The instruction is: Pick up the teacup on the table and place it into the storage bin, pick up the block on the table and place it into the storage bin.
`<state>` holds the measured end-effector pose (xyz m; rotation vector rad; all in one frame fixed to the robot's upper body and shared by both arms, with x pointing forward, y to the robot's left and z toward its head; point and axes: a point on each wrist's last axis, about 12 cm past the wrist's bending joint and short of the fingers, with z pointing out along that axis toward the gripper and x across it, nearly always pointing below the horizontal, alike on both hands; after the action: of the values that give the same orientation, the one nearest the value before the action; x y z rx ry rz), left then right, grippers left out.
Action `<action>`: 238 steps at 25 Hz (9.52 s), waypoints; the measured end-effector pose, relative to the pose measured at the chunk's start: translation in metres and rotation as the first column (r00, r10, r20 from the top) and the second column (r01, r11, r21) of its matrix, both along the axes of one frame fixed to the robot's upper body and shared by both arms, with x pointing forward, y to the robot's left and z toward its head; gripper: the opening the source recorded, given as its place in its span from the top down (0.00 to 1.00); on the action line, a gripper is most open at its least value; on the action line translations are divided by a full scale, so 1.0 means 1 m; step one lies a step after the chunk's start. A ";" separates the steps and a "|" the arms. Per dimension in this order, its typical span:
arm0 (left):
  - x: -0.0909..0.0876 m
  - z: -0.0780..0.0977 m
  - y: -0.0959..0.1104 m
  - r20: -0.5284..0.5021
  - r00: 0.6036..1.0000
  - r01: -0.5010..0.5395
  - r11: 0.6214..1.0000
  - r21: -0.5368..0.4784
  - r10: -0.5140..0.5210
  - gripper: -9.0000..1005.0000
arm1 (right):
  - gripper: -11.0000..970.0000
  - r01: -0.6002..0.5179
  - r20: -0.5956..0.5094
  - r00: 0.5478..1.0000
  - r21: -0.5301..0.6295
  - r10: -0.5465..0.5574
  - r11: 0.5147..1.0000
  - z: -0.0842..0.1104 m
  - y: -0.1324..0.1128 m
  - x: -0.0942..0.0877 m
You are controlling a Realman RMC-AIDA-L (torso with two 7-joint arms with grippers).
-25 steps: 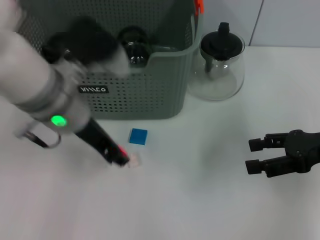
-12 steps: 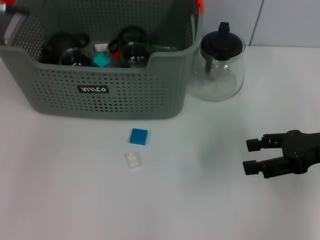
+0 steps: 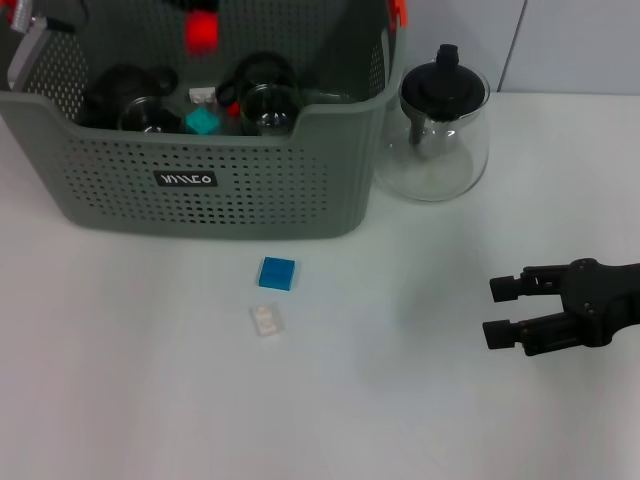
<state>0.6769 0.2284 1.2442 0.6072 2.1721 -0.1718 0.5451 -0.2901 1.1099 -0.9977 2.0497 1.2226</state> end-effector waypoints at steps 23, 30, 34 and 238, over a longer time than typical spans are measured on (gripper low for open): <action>-0.110 0.020 -0.005 0.063 0.681 0.707 0.632 -0.316 -0.730 0.22 | 0.03 0.001 0.015 1.000 -0.001 -0.001 1.000 0.001 -0.002 0.001; -0.126 -0.027 -0.016 -0.162 0.608 0.745 0.629 -0.223 -0.777 0.23 | 0.03 0.000 0.011 1.000 -0.007 0.000 1.000 0.000 -0.002 0.000; -0.117 -0.059 -0.029 -0.332 0.636 0.709 0.697 -0.104 -0.697 0.24 | 0.03 -0.005 0.002 1.000 -0.016 0.005 1.000 -0.001 -0.001 0.000; -0.078 -0.121 -0.092 -0.507 0.862 0.013 0.999 0.046 0.012 0.15 | 0.03 -0.002 -0.007 1.000 -0.084 0.001 0.997 0.009 -0.006 0.013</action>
<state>0.5993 0.1362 1.1234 0.6421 2.6936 -0.3095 0.5582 -0.2959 1.1192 -1.0345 2.1211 1.1506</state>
